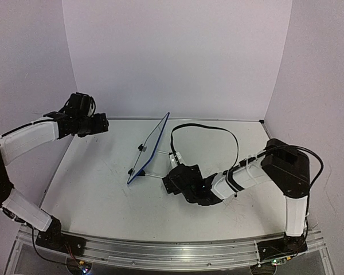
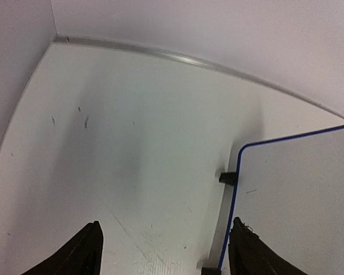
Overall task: Write a sentence on the whiteboard
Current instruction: Move the whiteboard to the center of the board.
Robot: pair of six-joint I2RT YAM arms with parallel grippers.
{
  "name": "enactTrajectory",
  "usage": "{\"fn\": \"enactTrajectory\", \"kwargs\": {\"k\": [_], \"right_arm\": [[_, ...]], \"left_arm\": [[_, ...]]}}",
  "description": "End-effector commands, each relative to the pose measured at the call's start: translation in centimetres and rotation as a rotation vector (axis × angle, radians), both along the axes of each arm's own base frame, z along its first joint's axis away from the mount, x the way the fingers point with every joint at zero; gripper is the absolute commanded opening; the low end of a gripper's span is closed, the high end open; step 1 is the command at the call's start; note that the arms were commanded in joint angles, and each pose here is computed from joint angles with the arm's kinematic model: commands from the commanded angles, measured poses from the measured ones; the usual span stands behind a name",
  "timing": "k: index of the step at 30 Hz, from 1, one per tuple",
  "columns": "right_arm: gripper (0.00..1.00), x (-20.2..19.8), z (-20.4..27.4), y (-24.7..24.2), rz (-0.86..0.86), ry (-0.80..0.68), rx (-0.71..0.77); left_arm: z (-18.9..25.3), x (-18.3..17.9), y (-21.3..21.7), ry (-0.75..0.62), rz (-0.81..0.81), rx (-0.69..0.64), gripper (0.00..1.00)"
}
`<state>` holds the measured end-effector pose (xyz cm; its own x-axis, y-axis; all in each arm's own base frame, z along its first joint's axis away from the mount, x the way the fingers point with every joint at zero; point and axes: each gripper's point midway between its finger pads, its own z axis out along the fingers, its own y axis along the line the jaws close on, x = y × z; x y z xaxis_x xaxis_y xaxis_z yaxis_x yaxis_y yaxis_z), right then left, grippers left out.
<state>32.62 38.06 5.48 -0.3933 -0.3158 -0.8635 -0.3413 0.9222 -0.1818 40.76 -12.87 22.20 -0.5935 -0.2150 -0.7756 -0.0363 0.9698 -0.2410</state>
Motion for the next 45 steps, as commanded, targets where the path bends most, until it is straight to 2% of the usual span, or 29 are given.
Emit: {"fn": "enactTrajectory", "kwargs": {"k": [1, 9, 12, 16, 20, 26, 36, 45], "right_arm": [[0.98, 0.8, 5.5, -2.0, -0.04, 0.008, 0.108], [0.98, 1.3, 10.7, -8.8, -0.097, 0.042, 0.171], [0.98, 1.2, 12.6, -10.5, -0.11, 0.036, 0.174], [0.98, 0.6, 14.7, -12.3, -0.136, 0.018, 0.199], [0.98, 0.4, 16.8, -13.7, -0.158, -0.004, 0.25], [0.98, 0.4, 19.0, -14.7, -0.181, -0.039, 0.287], [0.98, 0.4, 22.1, -15.9, -0.194, -0.103, 0.291], [0.98, 0.5, 24.5, -16.5, -0.188, -0.128, 0.331]], "left_arm": [[-6.6, -0.5, -3.2, 0.167, -0.126, -0.1, 0.74], [-14.7, 1.7, -4.8, 0.308, -0.156, -0.076, 0.6], [-17.1, 2.2, -5.7, 0.357, -0.187, -0.072, 0.5], [-20.0, 1.2, -7.4, 0.421, -0.24, -0.056, 0.38], [-22.3, -0.1, -9.0, 0.473, -0.274, -0.04, 0.34], [-23.5, -3.0, -10.7, 0.519, -0.309, -0.027, 0.25], [-23.6, -9.1, -11.3, 0.579, -0.315, -0.029, 0.23], [-22.7, -11.1, -15.8, 0.595, -0.384, -0.088, 0.22]]}}
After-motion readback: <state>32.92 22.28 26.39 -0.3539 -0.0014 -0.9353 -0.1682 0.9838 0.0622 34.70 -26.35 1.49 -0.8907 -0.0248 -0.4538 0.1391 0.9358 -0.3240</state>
